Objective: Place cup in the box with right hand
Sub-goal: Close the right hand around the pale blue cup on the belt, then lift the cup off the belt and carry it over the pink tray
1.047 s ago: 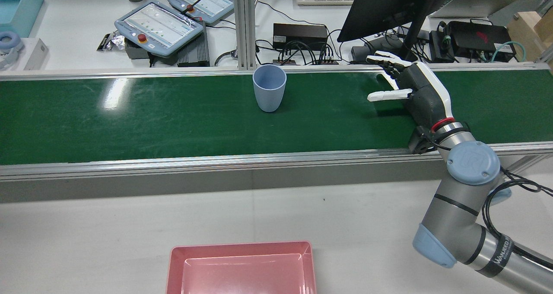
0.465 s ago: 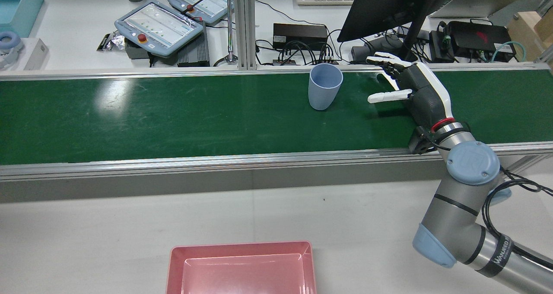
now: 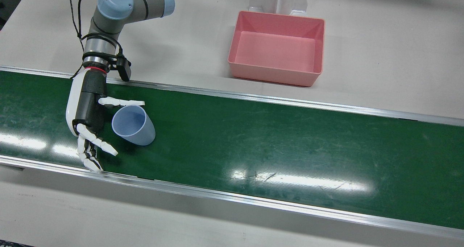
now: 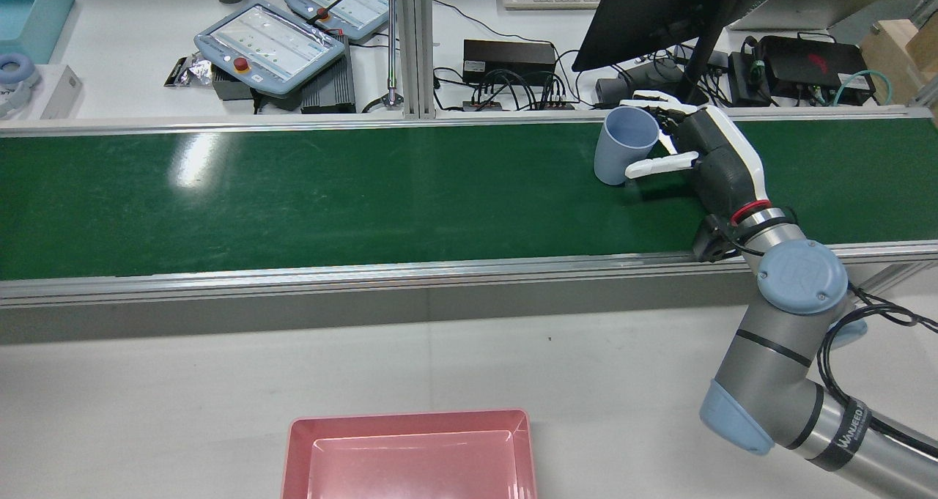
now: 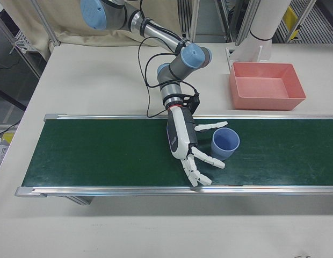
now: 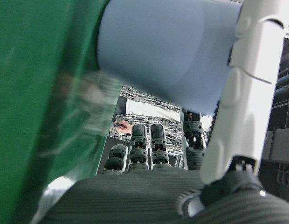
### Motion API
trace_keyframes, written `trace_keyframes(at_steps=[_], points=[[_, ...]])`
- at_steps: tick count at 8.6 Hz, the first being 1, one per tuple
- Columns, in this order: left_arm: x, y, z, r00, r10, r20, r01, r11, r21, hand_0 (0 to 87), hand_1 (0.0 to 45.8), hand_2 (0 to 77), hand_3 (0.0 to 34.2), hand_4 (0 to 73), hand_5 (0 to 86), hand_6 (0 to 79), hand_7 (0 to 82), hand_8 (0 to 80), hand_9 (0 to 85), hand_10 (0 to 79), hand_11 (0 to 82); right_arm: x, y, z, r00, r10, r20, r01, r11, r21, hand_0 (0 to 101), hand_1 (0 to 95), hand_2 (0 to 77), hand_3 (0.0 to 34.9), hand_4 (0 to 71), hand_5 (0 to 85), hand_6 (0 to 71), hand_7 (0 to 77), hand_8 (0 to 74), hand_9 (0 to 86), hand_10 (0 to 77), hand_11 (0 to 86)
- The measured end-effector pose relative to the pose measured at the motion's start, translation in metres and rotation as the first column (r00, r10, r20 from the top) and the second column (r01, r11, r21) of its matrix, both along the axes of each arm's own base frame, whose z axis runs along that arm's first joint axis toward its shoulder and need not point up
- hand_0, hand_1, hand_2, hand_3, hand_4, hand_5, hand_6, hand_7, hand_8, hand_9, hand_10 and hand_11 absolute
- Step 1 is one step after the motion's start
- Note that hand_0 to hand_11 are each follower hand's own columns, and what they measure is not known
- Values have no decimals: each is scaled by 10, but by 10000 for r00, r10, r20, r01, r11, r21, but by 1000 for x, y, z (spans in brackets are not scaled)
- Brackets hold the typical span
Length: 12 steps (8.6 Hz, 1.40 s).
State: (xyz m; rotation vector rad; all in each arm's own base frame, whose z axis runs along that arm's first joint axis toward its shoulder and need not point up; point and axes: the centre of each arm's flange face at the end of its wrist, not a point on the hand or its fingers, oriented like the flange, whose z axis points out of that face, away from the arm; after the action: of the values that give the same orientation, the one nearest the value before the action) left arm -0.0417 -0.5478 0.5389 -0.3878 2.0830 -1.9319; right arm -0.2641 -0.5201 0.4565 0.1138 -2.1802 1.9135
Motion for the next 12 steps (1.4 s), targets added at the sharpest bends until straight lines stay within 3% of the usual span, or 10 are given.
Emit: trace_keyframes(at_steps=[1,2,3,4,6,7,8,9,10,12], points=[[0,0,0,10000,0,1,0,10000,-4,0,5,5,0,11,5,0,5,0,0,0,0,0,0,-1,10000,3,9,-3,10000,9,598,120,16,0,213,82,76,278,125,207,60,114],[0,0,0,10000,0,1,0,10000,-10,0,5,5,0,11,0,5,5,0,0,0,0,-1,-1,-2,10000,18,7,-18,10000,15,599,229,33,0,240,82,104,349,158,240,82,142],[0,0,0,10000,0,2,0,10000,-13,0,5,5,0,11,5,0,5,0,0,0,0,1,-1,-2,9999,150,-31,-150,9999,-6,567,229,114,0,267,87,213,425,256,322,191,240],[0,0,0,10000,0,1,0,10000,-11,0,5,5,0,11,5,0,5,0,0,0,0,5,0,-2,9995,311,-57,-312,9995,-34,578,213,142,0,289,98,327,524,360,420,305,349],[0,0,0,10000,1,1,-1,10000,-2,0,5,5,0,11,5,5,5,0,0,0,0,19,-1,-2,9982,591,-29,-591,9982,-29,620,164,180,0,311,191,415,616,485,529,469,507],[0,0,0,10000,0,0,0,10000,-1,0,5,5,0,11,5,0,5,0,0,0,0,24,1,-6,9978,662,59,-663,9978,39,574,164,180,0,311,213,524,764,589,676,589,638],[0,0,0,10000,1,0,-1,10000,-1,0,5,5,0,11,5,5,5,0,0,0,0,27,3,-15,9975,681,200,-684,9975,170,574,164,180,0,311,213,524,764,589,676,589,638],[0,0,0,10000,0,0,0,10000,-1,0,5,5,0,11,5,0,5,0,0,0,0,26,9,-33,9974,589,406,-608,9970,475,546,60,245,0,311,213,518,774,709,698,709,704],[0,0,0,10000,0,0,0,10000,0,0,5,5,0,11,5,5,5,0,0,0,0,21,22,-61,9978,407,529,-456,9944,956,545,60,245,0,311,213,513,774,704,698,698,704],[0,0,0,10000,0,0,0,10000,-1,0,5,5,0,11,0,5,5,0,0,0,0,-4,72,-134,9982,-98,597,-37,9751,2216,545,60,245,0,311,229,513,774,704,698,698,704]])
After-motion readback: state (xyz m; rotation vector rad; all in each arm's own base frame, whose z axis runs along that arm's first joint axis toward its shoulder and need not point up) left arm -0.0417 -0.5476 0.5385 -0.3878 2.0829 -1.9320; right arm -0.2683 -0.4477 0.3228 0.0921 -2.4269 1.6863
